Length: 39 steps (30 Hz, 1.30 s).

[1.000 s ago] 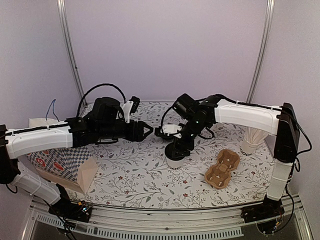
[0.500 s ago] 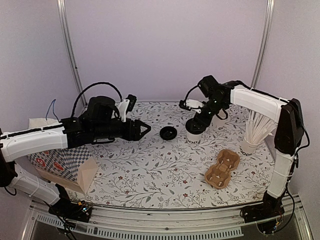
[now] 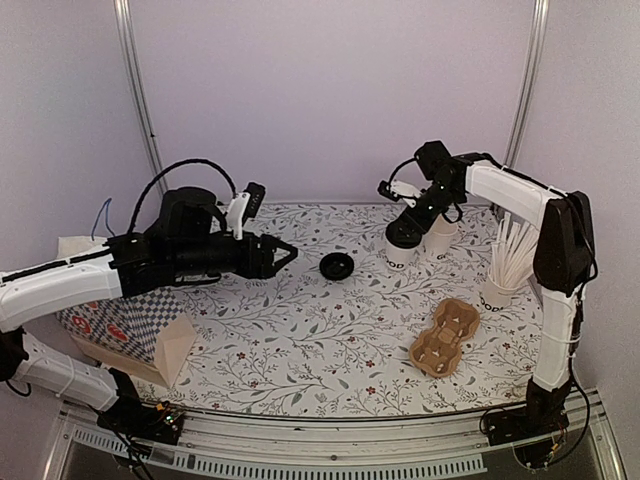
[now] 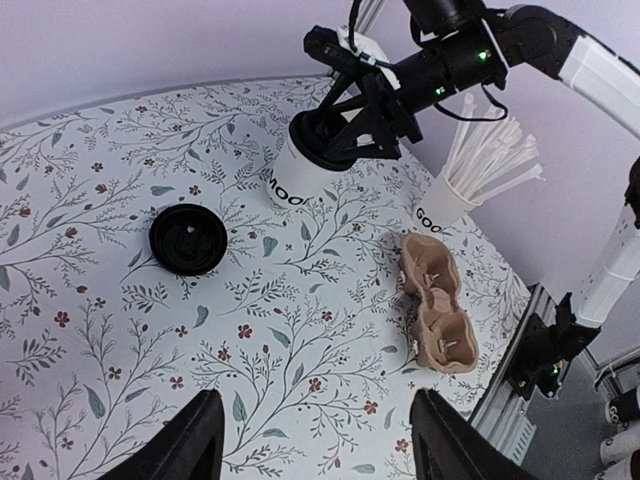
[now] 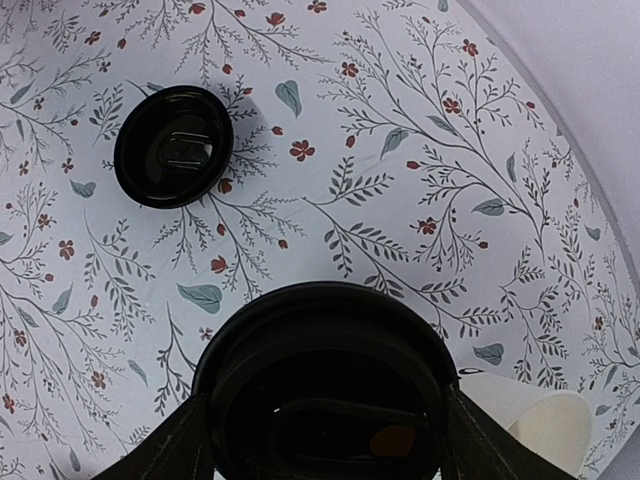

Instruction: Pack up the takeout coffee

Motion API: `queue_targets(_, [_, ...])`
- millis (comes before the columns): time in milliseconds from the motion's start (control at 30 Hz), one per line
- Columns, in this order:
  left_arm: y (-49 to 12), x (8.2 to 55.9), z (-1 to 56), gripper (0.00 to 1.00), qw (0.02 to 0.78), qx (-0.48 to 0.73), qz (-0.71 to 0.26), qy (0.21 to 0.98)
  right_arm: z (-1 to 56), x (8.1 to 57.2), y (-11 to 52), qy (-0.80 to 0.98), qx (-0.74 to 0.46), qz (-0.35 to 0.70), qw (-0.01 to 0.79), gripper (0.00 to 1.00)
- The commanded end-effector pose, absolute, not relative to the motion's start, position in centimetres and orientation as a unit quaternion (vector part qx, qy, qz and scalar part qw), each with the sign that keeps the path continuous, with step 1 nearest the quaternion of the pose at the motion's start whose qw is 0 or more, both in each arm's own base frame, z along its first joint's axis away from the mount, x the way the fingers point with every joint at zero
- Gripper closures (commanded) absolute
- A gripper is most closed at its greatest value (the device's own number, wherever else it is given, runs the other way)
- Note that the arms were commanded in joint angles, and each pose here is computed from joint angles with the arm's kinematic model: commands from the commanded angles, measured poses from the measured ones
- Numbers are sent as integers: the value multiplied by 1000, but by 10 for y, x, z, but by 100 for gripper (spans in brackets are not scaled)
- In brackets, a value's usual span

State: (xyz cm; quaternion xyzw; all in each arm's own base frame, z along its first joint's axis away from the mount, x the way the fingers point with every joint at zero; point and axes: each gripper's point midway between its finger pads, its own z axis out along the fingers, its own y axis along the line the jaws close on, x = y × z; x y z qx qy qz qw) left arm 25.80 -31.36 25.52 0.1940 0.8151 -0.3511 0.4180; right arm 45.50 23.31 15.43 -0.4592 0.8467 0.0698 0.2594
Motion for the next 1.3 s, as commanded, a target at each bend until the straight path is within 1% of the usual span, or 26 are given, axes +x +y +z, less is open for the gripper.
queue_targets(0, [-313,251,281,34,428,197,-367,802,148,453,243,852,-452,95,246,25])
queue_targets(100, [-311,250,289,34,429,200,-368,800,138,453,241,858,-447,94,234,18])
queue_targets(167, [-310,247,294,33,428,199,-370,800,137,454,240,862,-442,92,230,11])
queue_targets(300, [-311,233,327,32,433,205,-380,791,154,453,243,861,-434,104,244,4])
queue_targets(433, [-287,226,371,32,463,192,-341,795,202,441,246,846,-434,123,284,3])
queue_targets(533, [-249,225,391,32,480,161,-286,813,222,421,248,832,-440,151,302,3])
queue_targets(600, [-216,224,394,32,485,128,-233,833,235,399,248,814,-453,172,320,3])
queue_targets(667, [-193,221,384,31,465,114,-184,859,248,371,246,789,-476,191,339,4])
queue_targets(767, [-166,214,360,29,425,95,-121,892,241,335,243,762,-500,221,346,4])
queue_targets(867, [-146,203,331,20,382,66,-83,918,238,304,240,742,-511,249,355,4])
queue_targets(900, [-138,199,322,18,369,53,-71,925,239,295,239,736,-513,259,359,4])
queue_targets(967, [-129,191,307,17,347,39,-65,935,234,282,240,729,-515,278,355,4])
queue_targets(1067, [-121,182,298,16,338,4,-85,937,235,270,239,715,-516,299,365,4])
queue_targets(1267, [-102,182,293,17,359,-32,-69,930,228,260,232,699,-510,325,382,5])
